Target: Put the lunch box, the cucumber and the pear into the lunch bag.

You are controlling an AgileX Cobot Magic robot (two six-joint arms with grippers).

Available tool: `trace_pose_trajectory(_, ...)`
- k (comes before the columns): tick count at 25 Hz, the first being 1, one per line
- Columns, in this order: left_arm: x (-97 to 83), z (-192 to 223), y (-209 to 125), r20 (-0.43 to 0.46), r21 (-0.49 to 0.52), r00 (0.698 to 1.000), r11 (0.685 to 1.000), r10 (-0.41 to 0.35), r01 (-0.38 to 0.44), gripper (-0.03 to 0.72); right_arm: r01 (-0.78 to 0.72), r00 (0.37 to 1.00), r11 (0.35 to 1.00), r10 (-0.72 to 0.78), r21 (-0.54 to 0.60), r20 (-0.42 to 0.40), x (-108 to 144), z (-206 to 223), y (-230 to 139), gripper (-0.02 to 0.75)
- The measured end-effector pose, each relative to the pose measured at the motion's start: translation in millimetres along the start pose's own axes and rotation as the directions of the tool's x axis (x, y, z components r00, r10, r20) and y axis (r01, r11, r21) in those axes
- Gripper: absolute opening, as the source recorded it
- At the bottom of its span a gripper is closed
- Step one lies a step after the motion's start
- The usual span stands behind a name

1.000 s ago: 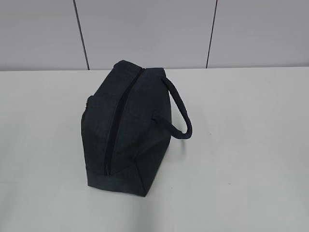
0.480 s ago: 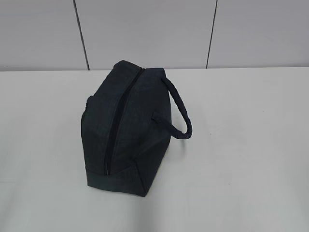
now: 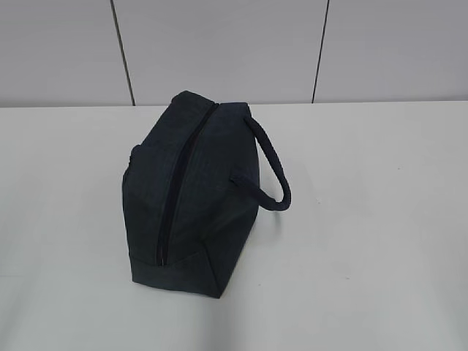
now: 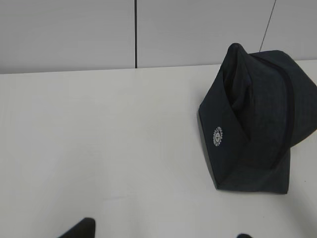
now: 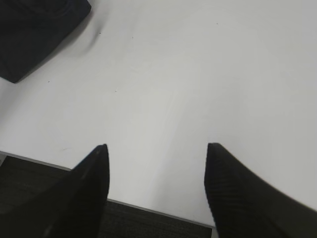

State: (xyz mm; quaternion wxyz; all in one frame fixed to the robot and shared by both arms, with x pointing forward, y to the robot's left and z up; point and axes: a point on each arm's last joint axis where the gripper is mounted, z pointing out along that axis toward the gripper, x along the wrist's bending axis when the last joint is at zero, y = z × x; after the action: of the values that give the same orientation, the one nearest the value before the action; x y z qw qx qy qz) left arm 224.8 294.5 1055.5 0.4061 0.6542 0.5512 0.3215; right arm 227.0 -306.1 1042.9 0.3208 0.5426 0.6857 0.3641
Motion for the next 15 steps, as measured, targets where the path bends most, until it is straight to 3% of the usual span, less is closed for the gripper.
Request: trace_pose_trajectory(15, 0.1, 0.0, 0.1, -0.002, -0.001, 1.000, 1.000, 0.001, -0.001, 0.426, 0.000, 1.000, 1.000, 0.000, -0.010, 0.000, 0.0, 0.2, 0.9, 0.476)
